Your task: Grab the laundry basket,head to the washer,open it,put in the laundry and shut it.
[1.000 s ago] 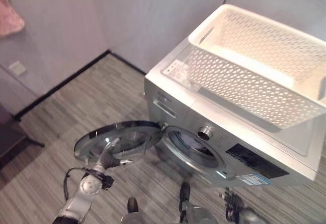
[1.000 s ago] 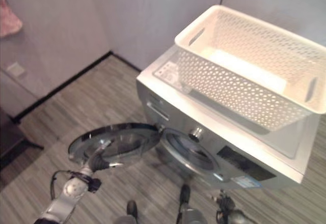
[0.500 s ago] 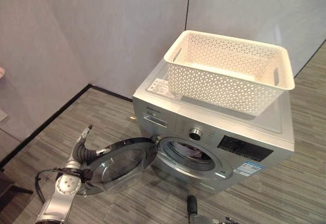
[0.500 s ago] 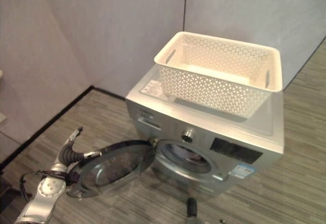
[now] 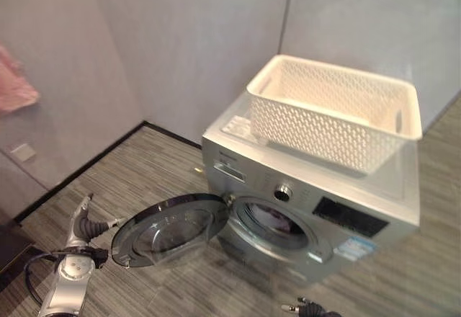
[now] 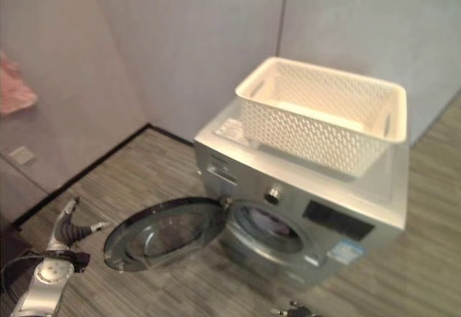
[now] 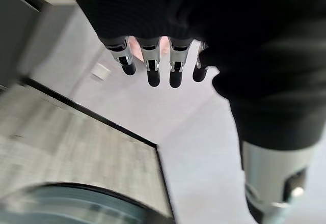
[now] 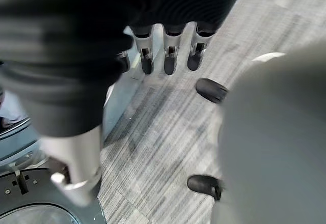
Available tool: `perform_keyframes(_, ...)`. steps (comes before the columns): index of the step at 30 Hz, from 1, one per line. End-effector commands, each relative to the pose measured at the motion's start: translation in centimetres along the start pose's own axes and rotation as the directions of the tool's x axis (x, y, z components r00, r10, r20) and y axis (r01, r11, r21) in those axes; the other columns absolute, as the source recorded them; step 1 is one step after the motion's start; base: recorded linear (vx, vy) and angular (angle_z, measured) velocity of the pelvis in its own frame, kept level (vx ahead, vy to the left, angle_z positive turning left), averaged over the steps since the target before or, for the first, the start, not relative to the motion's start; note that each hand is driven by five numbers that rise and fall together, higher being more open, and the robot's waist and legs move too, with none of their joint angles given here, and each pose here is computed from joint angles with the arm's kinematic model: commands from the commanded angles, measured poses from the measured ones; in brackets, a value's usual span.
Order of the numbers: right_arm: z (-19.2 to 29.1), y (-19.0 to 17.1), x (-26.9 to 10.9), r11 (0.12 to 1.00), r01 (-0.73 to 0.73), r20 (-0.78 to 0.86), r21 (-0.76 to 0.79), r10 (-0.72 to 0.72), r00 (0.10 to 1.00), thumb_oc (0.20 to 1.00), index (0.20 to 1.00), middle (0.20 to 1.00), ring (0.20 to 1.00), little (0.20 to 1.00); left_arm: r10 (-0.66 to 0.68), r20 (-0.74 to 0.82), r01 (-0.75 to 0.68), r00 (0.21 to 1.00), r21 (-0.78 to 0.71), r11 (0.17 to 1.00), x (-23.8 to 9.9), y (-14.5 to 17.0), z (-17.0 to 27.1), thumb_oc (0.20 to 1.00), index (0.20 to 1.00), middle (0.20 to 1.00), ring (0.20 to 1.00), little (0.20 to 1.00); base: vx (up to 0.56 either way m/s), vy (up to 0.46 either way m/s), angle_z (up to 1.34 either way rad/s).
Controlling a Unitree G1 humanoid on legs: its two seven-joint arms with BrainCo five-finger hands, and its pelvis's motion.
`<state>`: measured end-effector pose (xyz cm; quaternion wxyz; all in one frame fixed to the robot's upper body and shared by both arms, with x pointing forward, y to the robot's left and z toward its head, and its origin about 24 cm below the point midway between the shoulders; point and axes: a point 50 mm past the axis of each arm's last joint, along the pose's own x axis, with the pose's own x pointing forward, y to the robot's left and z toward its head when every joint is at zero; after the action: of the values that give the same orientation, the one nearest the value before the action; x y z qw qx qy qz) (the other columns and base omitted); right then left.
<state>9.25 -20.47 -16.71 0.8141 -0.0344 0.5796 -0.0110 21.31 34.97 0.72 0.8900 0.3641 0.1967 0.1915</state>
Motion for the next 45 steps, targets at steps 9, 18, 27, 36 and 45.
perform_keyframes(9,-1.4,-4.7,-0.8,0.984,0.176,-0.046,0.027,-0.174,0.984,1.0,1.0,1.0,1.0,1.0,0.252,-0.045,-0.254,0.967,-0.054,0.966,7.1,9.7,6.2,1.0,1.0,1.0,1.0,1.0,-0.01,0.009,0.35)
perform_keyframes(18,2.7,-4.6,-0.4,0.986,0.163,0.083,0.04,-0.165,0.983,1.0,1.0,1.0,1.0,1.0,0.33,0.018,-0.33,0.944,-0.022,0.944,8.6,15.0,12.9,1.0,1.0,1.0,1.0,1.0,-0.01,0.038,0.05)
perform_keyframes(27,8.6,-2.8,-0.4,0.994,0.104,0.269,0.017,-0.105,0.957,1.0,1.0,1.0,1.0,1.0,0.351,0.087,-0.35,0.932,-0.03,0.936,8.9,15.8,18.2,1.0,1.0,1.0,1.0,1.0,-0.05,0.053,0.02)
perform_keyframes(36,12.4,-1.3,-1.0,0.998,0.061,0.395,-0.025,-0.046,0.918,1.0,1.0,1.0,1.0,1.0,0.384,0.104,-0.379,0.917,-0.065,0.923,8.6,17.2,20.2,1.0,1.0,1.0,1.0,1.0,0.02,0.016,-0.01)
perform_keyframes(45,13.5,-0.3,-1.1,0.998,0.045,0.424,-0.055,-0.017,0.905,1.0,1.0,1.0,1.0,1.0,0.307,0.082,-0.306,0.948,-0.027,0.952,9.2,14.4,19.4,1.0,1.0,1.0,1.0,1.0,-0.01,0.012,0.02)
